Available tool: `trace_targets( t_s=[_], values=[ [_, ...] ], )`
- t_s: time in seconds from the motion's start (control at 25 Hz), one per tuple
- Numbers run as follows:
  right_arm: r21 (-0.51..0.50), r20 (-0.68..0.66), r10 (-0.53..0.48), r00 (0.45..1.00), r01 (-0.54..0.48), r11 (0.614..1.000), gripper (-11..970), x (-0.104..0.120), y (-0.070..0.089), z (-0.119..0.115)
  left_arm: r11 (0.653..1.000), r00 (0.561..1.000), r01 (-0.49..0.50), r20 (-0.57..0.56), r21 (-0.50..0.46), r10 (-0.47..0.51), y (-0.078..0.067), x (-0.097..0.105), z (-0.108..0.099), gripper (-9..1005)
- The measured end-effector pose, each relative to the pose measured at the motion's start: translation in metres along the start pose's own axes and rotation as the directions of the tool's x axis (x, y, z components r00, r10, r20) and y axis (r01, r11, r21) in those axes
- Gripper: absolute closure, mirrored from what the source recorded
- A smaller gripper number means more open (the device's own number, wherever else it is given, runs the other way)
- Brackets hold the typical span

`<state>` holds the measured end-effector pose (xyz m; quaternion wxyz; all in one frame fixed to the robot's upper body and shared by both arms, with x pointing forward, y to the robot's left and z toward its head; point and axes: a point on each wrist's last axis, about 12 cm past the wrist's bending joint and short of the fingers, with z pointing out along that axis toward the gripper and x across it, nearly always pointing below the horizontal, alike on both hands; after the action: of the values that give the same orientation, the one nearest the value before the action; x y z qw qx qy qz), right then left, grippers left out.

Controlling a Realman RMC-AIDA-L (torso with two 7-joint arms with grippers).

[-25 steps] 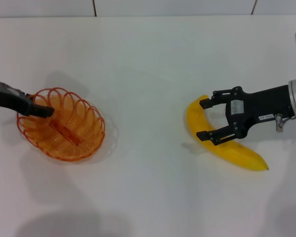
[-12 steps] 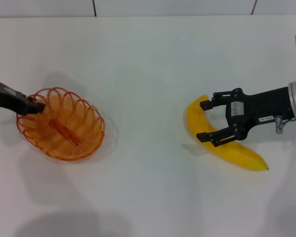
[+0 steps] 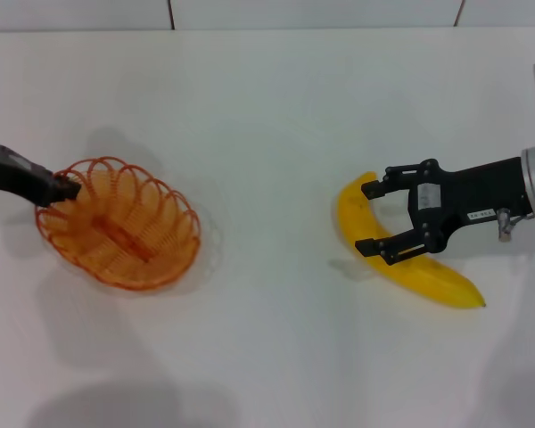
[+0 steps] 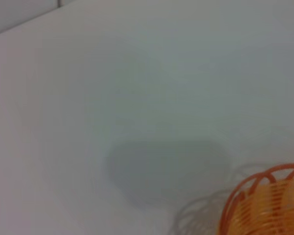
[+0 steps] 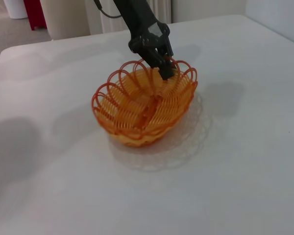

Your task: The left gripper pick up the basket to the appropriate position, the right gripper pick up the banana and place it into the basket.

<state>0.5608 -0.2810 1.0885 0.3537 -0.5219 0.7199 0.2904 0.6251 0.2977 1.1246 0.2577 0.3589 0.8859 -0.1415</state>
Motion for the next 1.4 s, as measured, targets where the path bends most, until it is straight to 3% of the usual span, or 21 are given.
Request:
trace_targets(
  t_s=[0.6, 0.96, 1.12, 1.4],
  values=[
    [-0.015, -0.004, -0.02, 1.0, 0.019, 1.0, 66, -0.005, -0.001, 0.003, 0.987, 0.981, 0.096, 0.154, 0.127, -0.115, -0.019, -0.007, 0.007, 911],
    [-0.021, -0.004, -0.028, 1.0, 0.028, 0.999, 65, -0.008, -0.001, 0.005, 0.955, 0.898, 0.228, 0.338, 0.189, -0.281, -0.017, -0.002, 0.002, 923],
    [-0.03, -0.006, -0.034, 0.999, 0.034, 0.999, 65, -0.009, -0.001, 0.006, 0.92, 0.858, 0.333, 0.338, 0.208, -0.387, -0.016, 0.008, 0.014, 923],
    [-0.046, -0.007, -0.037, 0.999, 0.037, 0.998, 66, -0.012, 0.0, 0.008, 0.898, 0.837, 0.408, 0.327, 0.163, -0.44, -0.015, 0.015, 0.034, 923]
  ],
)
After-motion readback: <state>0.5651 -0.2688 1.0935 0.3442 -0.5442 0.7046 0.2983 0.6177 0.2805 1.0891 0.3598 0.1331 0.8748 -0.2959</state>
